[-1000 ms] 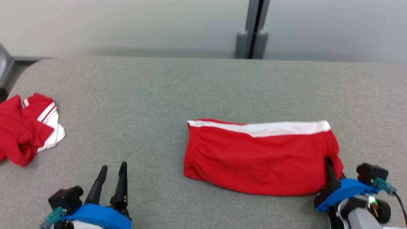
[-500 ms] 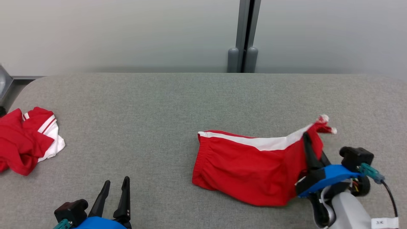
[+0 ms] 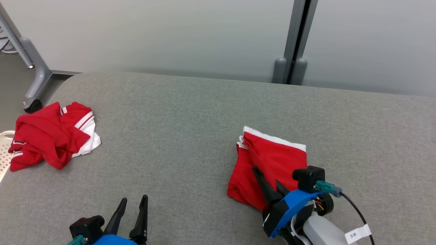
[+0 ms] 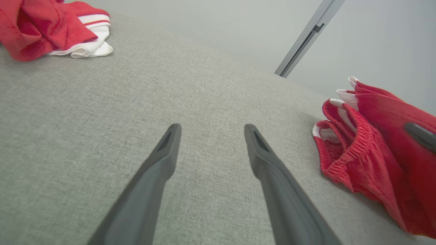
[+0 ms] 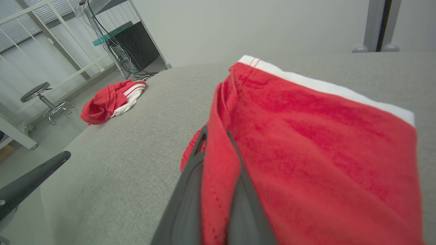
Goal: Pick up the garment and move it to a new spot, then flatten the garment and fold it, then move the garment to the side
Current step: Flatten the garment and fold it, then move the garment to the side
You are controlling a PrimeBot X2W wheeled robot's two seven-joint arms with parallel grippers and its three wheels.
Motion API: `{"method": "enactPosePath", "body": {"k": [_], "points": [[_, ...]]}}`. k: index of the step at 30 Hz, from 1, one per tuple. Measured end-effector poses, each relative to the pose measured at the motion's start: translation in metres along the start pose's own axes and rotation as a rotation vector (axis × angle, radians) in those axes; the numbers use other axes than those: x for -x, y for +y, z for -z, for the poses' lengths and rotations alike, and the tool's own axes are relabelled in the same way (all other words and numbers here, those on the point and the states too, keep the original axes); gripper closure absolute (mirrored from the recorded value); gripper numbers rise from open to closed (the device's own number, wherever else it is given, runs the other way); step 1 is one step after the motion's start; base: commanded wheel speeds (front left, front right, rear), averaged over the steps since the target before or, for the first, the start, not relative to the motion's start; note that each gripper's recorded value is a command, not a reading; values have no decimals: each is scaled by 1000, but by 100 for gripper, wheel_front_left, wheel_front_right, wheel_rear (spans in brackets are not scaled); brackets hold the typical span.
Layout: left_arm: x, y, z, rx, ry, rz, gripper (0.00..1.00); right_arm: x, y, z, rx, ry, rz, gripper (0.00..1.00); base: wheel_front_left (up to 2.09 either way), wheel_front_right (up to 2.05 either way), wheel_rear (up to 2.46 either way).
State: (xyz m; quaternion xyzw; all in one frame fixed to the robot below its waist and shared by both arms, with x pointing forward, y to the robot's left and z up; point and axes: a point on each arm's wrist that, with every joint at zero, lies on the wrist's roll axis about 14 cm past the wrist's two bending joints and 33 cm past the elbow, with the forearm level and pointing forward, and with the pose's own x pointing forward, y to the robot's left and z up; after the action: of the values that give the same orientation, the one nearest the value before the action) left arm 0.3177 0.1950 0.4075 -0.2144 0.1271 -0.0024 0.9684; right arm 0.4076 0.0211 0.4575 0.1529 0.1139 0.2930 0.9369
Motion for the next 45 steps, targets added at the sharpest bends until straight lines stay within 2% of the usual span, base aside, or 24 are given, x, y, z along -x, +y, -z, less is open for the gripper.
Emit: {"method": "enactPosePath", "body": {"k": [1, 2, 7, 10, 14, 19, 25, 36, 45], "points": [[2, 2, 1, -1, 2, -6, 0, -1, 4, 7, -9, 22, -11, 76, 0, 0, 0], [4, 4, 2, -2, 7, -11, 0, -3, 10, 8, -4, 29, -31, 0, 0, 0, 0], [0, 9, -5, -19, -6, -18, 0, -10, 37, -8, -21, -19, -116, 0, 0, 0, 0], [-5, 6, -11, -37, -20, -3, 0, -5, 29, -18, -10, -58, -89, 0, 0, 0, 0], [-14, 2, -19, -68, -40, 10, 0, 14, -17, -30, 48, -111, 53, 0, 0, 0, 0], [-21, -8, -23, -128, -54, 35, 0, 56, -76, -42, 114, -167, 262, 0, 0, 0, 0], [-23, -14, -21, -196, -57, 48, 0, 99, -109, -38, 162, -173, 403, 0, 0, 0, 0], [-10, -18, -7, -240, -37, 42, 0, 133, -119, -19, 157, -140, 478, 0, 0, 0, 0], [-8, -18, 2, -227, -16, 35, 0, 133, -121, -7, 139, -107, 481, 0, 0, 0, 0]]}}
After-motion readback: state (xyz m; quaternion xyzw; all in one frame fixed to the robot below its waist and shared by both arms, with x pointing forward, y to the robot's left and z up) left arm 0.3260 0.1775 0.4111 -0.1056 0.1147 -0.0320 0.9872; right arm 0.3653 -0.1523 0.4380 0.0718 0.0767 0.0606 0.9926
